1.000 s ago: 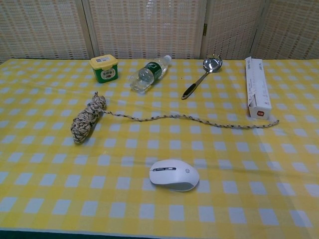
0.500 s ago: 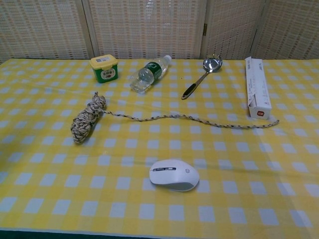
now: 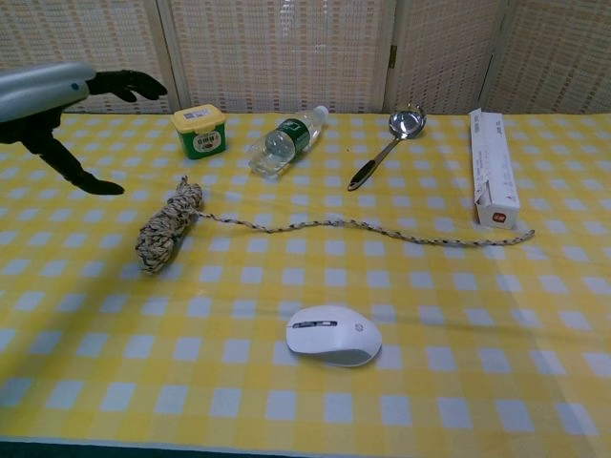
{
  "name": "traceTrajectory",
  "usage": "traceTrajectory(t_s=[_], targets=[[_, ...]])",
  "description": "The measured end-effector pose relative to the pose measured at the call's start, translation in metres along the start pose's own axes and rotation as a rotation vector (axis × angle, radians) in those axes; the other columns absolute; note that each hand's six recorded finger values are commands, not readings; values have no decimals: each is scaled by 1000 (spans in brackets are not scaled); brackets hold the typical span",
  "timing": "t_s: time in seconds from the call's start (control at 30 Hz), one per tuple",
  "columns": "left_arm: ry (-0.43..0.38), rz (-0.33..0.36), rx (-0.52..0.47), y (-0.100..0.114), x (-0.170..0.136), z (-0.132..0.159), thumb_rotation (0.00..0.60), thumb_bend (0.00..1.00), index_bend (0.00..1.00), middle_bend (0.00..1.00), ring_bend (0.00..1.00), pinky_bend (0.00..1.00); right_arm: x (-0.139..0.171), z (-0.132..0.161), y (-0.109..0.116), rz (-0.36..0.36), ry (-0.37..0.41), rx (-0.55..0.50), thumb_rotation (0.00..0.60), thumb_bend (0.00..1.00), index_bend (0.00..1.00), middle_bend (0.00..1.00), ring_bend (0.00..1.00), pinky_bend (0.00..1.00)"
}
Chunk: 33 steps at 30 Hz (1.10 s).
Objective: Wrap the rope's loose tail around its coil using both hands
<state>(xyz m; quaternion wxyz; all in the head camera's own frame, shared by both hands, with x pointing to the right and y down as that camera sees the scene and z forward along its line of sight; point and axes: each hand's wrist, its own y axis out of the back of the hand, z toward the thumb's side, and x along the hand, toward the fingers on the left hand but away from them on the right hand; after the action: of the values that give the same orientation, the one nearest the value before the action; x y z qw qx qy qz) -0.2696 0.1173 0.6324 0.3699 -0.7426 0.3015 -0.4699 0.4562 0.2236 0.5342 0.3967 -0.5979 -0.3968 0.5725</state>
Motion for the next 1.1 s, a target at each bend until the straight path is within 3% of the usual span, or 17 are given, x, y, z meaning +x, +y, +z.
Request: traceTrajectory(t_s=[0.3, 0.57, 0.8, 1.1], targets=[[49, -62, -9, -30, 44, 15, 600, 195, 151, 153, 151, 92, -1, -2, -2, 9, -10, 2, 600, 389, 0, 0, 30, 0], [114, -128, 28, -64, 65, 18, 600, 196, 152, 153, 151, 93, -1, -2, -4, 18, -17, 3, 600, 388, 0, 0, 31, 0], [192, -180, 60, -85, 69, 1, 600, 196, 150, 152, 148, 95, -2, -2, -5, 23, -19, 5, 600, 388, 0, 0, 34, 0], [323, -187, 86, -90, 65, -45, 600, 200, 209, 184, 189, 131, -3, 0, -6, 26, -15, 9, 600, 388, 0, 0, 32, 0]])
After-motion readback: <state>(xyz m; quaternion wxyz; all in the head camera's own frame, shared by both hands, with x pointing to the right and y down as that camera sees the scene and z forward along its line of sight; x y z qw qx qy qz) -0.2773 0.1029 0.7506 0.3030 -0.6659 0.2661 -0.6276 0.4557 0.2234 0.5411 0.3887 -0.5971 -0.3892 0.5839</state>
